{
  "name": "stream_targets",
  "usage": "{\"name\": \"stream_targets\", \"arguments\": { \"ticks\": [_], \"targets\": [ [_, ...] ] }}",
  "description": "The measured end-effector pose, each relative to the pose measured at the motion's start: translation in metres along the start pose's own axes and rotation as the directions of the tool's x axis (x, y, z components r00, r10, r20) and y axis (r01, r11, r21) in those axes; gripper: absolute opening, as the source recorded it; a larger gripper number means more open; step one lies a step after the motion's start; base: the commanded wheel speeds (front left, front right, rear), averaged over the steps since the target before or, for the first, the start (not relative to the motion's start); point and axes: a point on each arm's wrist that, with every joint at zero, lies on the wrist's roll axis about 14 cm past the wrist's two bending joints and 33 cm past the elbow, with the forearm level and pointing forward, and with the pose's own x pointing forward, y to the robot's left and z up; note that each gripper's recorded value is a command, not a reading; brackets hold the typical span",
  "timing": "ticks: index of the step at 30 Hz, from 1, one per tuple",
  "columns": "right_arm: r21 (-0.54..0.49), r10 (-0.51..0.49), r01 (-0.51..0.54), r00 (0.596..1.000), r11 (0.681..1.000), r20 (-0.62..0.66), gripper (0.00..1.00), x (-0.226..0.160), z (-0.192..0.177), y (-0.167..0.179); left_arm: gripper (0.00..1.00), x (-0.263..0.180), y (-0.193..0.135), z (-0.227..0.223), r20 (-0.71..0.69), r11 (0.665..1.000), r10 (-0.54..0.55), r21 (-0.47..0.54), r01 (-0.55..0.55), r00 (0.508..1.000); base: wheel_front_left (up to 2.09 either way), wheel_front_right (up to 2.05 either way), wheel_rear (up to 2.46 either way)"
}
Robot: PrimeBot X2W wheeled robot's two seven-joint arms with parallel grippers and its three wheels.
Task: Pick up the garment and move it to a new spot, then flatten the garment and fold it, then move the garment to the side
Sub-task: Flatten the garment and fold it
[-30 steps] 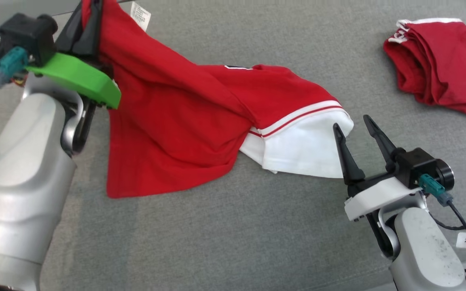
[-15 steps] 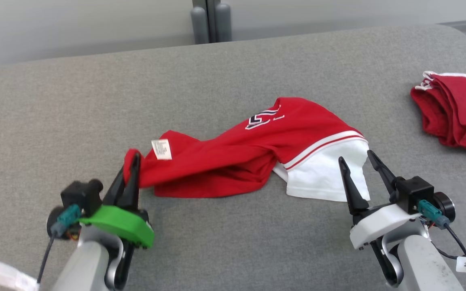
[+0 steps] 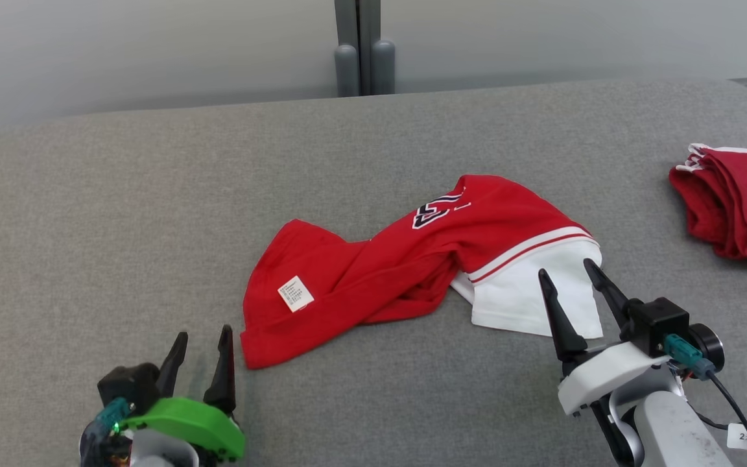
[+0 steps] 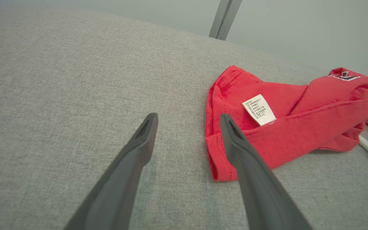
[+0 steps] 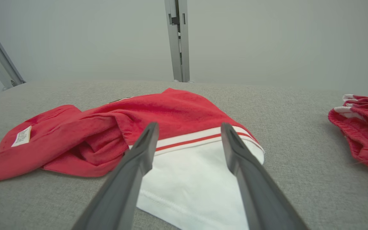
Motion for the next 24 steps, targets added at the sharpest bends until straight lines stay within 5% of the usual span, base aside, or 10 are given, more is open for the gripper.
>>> {"name": "stream_targets", "arguments": {
  "ticks": [11,21,22,23,24],
  "targets": [
    [-0.002,-0.014,0.014,0.999,1.0,-0.029,1.0,0.002,-0.011,-0.007,1.0,0.055,-0.017,0.003,-0.084,0.989,-0.102,0.1,0.11,0.991,0.0,0.0,0.0],
    [-0.008,-0.064,0.063,0.996,0.998,-0.064,1.0,-0.002,-0.024,-0.026,1.0,0.078,-0.013,-0.049,-0.346,0.985,-0.092,0.103,0.135,0.934,0.0,0.0,0.0],
    [-0.009,-0.066,0.066,0.996,0.998,-0.067,1.0,-0.002,-0.025,-0.027,0.88,0.079,-0.013,-0.05,-0.353,0.985,-0.094,0.104,0.139,0.931,0.0,0.0,0.0],
    [-0.01,-0.069,0.069,0.995,0.998,-0.069,1.0,-0.003,-0.025,-0.028,0.08,0.079,-0.016,-0.052,-0.362,0.983,-0.102,0.107,0.15,0.927,0.0,0.0,0.0],
    [-0.01,-0.07,0.07,0.995,0.998,-0.069,1.0,-0.002,-0.025,-0.029,0.0,0.079,-0.02,-0.053,-0.368,0.981,-0.113,0.105,0.162,0.923,0.0,0.0,0.0]
  ]
}}
